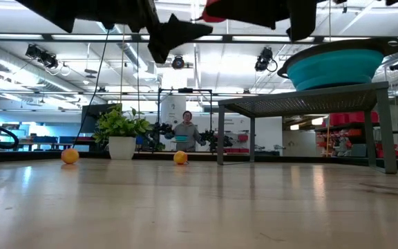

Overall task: Pick & Place Fruit
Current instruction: Put the pear into the strainer bowl on the shelf, then put the plum into the strainer bowl on the shelf

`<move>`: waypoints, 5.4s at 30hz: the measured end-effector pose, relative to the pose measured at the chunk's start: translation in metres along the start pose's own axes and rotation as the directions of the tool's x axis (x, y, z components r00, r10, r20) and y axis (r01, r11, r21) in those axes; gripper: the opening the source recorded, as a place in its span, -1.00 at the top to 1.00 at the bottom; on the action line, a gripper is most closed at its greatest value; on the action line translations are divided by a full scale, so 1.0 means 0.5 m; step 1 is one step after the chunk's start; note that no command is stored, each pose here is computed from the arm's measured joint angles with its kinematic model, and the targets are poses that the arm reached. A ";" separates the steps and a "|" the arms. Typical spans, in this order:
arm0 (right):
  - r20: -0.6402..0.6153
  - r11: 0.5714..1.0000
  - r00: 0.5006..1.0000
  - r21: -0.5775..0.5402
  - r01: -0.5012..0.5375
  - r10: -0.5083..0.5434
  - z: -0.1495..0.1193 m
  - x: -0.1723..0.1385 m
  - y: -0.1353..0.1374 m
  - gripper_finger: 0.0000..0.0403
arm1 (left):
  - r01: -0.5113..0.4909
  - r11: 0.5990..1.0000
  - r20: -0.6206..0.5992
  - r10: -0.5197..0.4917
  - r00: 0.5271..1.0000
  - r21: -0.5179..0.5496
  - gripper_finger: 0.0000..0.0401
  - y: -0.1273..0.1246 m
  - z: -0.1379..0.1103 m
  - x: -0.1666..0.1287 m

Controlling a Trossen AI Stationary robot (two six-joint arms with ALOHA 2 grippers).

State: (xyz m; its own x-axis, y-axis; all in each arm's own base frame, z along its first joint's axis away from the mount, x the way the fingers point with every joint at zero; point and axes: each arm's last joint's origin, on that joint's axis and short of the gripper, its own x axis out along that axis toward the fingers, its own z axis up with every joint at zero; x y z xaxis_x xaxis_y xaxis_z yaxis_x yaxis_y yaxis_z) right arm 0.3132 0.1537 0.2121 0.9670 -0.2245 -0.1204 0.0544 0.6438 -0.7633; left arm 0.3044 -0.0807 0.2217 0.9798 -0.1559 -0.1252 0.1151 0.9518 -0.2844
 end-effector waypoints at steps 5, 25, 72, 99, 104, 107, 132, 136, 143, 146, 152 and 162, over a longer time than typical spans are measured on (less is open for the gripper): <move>-0.106 0.989 0.984 -0.066 0.134 -0.140 0.014 -0.025 0.005 0.24 | -0.060 0.998 -0.036 0.061 0.998 0.017 -0.59 0.006 -0.009 0.000; -0.572 0.772 0.591 -0.125 0.623 -0.569 -0.022 -0.023 -0.161 0.24 | -0.204 0.976 -0.149 0.215 0.965 0.082 -0.59 0.004 -0.042 -0.008; -0.469 0.753 0.839 0.437 0.491 -0.275 -0.200 -0.298 -0.391 0.23 | -0.200 0.974 -0.139 0.213 0.967 0.105 -0.59 0.003 -0.041 -0.007; -0.118 0.620 0.993 0.777 0.109 -0.027 -0.171 -0.304 -0.387 -0.28 | -0.359 0.894 -0.096 0.396 0.913 0.269 -0.59 0.023 -0.069 -0.025; 0.095 0.562 0.974 0.803 -0.197 0.205 -0.148 -0.274 -0.359 -0.29 | -0.326 0.906 -0.136 0.371 0.919 0.270 -0.59 0.009 -0.092 -0.036; 0.124 0.522 0.935 0.802 -0.292 0.332 -0.140 -0.251 -0.330 -0.29 | -0.281 0.928 -0.181 0.329 0.927 0.245 -0.59 -0.010 -0.100 -0.044; 0.126 0.522 0.764 0.660 -0.541 0.633 -0.075 -0.170 -0.141 -0.29 | -0.432 0.902 -0.798 0.251 0.548 -0.012 -0.59 -0.166 -0.021 -0.171; 0.131 0.549 0.766 0.623 -0.558 0.629 -0.074 -0.170 -0.142 -0.29 | -0.501 0.865 -0.868 0.274 0.415 0.034 -0.59 -0.175 -0.039 -0.207; 0.150 0.568 0.773 0.595 -0.569 0.617 -0.070 -0.168 -0.144 -0.29 | -0.520 0.844 -0.851 0.364 0.377 0.130 -0.77 -0.191 -0.059 -0.242; 0.161 0.566 0.776 0.597 -0.568 0.609 -0.068 -0.168 -0.146 -0.29 | -0.516 0.844 -0.854 0.370 0.366 0.145 -0.95 -0.187 -0.087 -0.251; 0.166 0.565 0.787 0.610 -0.556 0.594 -0.066 -0.167 -0.148 -0.29 | -0.560 0.804 -0.849 0.428 0.311 0.200 -0.94 -0.160 -0.125 -0.265; 0.157 0.572 0.795 0.615 -0.543 0.586 -0.067 -0.166 -0.148 -0.29 | -0.579 0.803 -0.850 0.398 0.346 0.140 -0.99 -0.136 -0.183 -0.267</move>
State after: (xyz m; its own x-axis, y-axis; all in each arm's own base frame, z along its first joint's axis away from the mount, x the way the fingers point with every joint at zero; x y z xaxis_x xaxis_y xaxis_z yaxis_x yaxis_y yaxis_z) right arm 0.2205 0.1002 0.2576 0.8400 0.3136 -0.4428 -0.3410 0.9399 0.0189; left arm 0.1508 -0.1485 0.1707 0.2454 0.0999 -0.9643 -0.4520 0.8917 -0.0226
